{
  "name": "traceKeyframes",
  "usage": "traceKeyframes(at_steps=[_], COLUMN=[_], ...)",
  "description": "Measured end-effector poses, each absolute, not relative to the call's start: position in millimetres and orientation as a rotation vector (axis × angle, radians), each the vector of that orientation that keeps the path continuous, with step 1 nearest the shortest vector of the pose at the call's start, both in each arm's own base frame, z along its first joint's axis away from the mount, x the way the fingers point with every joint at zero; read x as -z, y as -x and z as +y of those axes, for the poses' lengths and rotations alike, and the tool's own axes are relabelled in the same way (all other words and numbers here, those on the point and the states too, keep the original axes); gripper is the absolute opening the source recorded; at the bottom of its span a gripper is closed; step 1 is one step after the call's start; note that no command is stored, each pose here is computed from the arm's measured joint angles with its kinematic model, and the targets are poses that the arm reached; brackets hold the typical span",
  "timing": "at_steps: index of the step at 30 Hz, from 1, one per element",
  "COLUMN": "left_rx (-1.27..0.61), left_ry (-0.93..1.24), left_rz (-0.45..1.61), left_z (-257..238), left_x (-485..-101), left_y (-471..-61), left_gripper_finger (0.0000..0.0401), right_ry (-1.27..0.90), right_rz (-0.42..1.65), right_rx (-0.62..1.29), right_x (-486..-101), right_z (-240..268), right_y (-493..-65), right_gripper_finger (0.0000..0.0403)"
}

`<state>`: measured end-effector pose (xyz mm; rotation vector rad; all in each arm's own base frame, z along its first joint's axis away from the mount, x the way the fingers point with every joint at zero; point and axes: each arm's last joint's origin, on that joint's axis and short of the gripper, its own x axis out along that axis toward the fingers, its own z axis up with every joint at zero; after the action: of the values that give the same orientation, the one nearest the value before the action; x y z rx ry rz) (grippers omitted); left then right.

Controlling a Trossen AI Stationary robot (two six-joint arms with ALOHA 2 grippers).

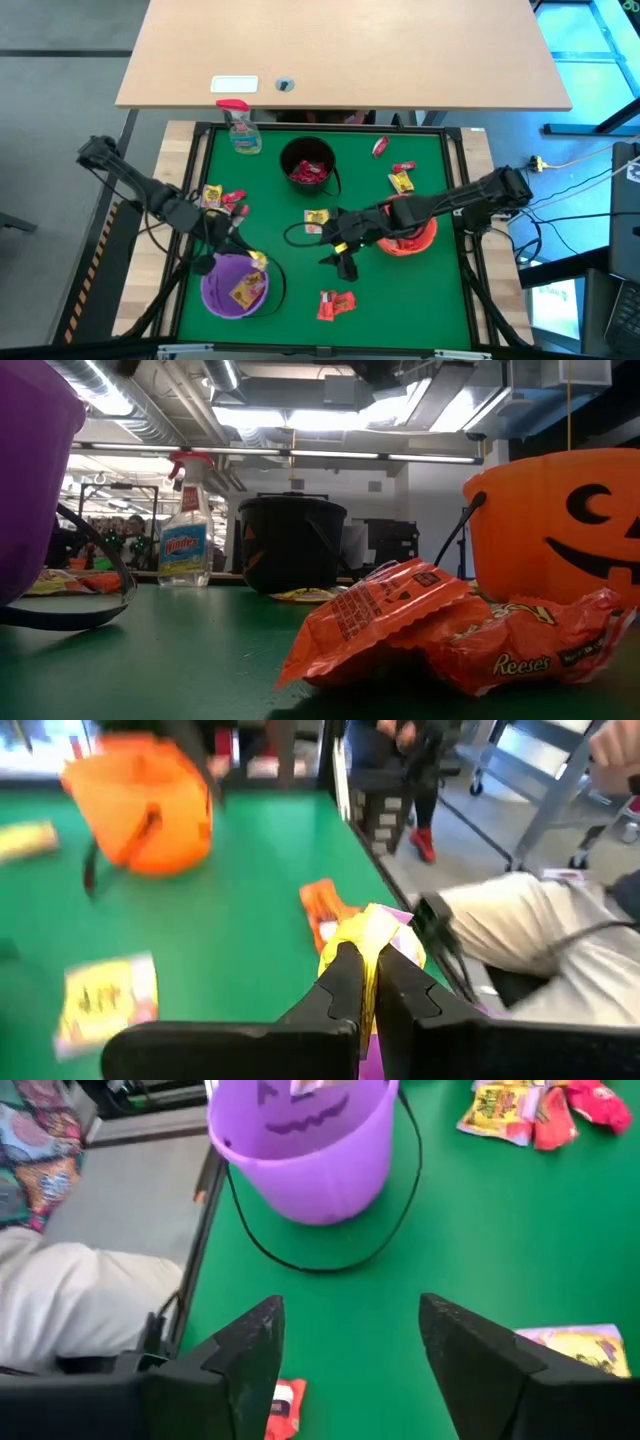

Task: Sort candy
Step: Put the yellow candy into the violet bucket

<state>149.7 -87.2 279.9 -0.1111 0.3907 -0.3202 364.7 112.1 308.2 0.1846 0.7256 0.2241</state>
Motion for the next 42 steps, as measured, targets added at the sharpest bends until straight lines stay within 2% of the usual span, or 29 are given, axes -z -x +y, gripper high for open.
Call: traceKeyframes(at_steps=[7,17,22,42], left_rx=[0.310,0.401,0.386,0.396], left_ry=[0.289,0.397,0.415,0.406], left_rz=[0.584,0.718,0.800,0.821], left_z=[-87,-94,-95,-96], left_x=[-268,-263,-257,-256], left_y=[-138,-131,-125,-123], left_gripper_finger=[0.0000,0.0000,0.0000,0.0000], right_ry=[-0.135,-0.125,-0.125,-0.116], right_rz=[0.725,0.717,0.717,0.713], right_rx=[-0.191,-0.177,-0.177,-0.153], right_x=[-307,-307,-308,-306], right_z=[128,130,130,129], right_y=[-359,-358,-358,-359], right_gripper_finger=[0.0225,0.0225,0.0225,0.0225])
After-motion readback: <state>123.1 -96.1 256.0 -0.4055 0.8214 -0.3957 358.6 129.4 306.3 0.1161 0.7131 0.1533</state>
